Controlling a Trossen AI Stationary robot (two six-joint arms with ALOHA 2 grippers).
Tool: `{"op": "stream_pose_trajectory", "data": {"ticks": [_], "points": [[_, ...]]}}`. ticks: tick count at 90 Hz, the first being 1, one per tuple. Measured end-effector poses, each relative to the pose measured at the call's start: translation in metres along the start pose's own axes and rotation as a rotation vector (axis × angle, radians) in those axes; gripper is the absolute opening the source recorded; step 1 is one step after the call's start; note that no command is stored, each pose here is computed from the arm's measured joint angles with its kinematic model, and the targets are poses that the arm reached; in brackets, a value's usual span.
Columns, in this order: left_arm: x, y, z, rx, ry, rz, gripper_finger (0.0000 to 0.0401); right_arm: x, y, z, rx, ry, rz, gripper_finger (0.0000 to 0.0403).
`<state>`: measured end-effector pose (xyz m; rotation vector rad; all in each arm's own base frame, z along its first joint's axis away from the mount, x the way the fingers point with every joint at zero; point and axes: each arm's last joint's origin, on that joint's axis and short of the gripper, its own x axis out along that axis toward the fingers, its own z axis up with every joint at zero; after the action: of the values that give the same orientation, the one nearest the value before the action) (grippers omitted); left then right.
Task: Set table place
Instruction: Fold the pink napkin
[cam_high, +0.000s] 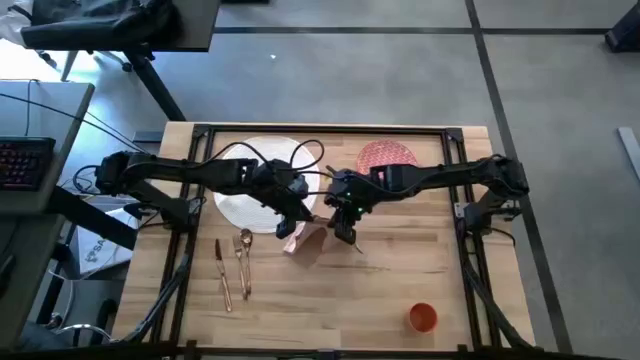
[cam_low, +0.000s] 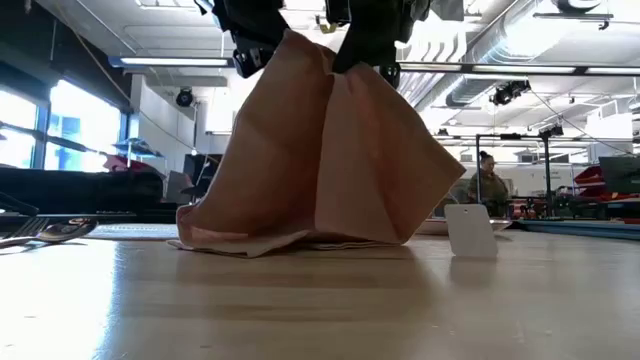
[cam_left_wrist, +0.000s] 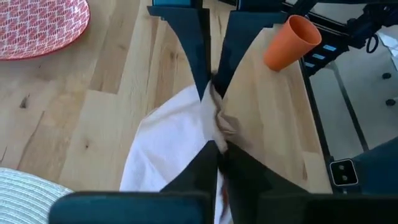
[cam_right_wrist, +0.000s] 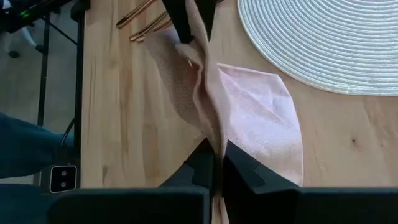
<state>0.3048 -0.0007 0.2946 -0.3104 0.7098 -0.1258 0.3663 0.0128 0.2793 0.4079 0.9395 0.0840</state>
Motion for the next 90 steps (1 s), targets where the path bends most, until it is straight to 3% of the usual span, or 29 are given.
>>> {"op": "stream_pose_trajectory", "data": {"ticks": [17,34,64,77,90], "points": [[0.0,-0.002,0.002,0.005,-0.007,-0.062,0.0001,0.0,0.001,-0.002,-0.05,0.018,-0.002,0.0],[-0.001,-0.004,0.002,0.007,-0.006,-0.1,0.0,0.002,0.006,-0.007,-0.207,0.046,-0.026,0.0029],[0.0,-0.001,0.003,0.006,-0.022,-0.039,0.0,-0.03,0.01,0.003,-0.207,0.019,-0.073,0.0156],[-0.001,0.002,0.004,-0.004,-0.036,-0.018,0.0,-0.033,0.015,0.012,-0.197,-0.077,-0.047,0.0178],[-0.001,0.002,0.006,-0.018,-0.059,-0.014,0.0,-0.01,0.015,0.013,-0.184,-0.104,-0.037,0.0178]]}}
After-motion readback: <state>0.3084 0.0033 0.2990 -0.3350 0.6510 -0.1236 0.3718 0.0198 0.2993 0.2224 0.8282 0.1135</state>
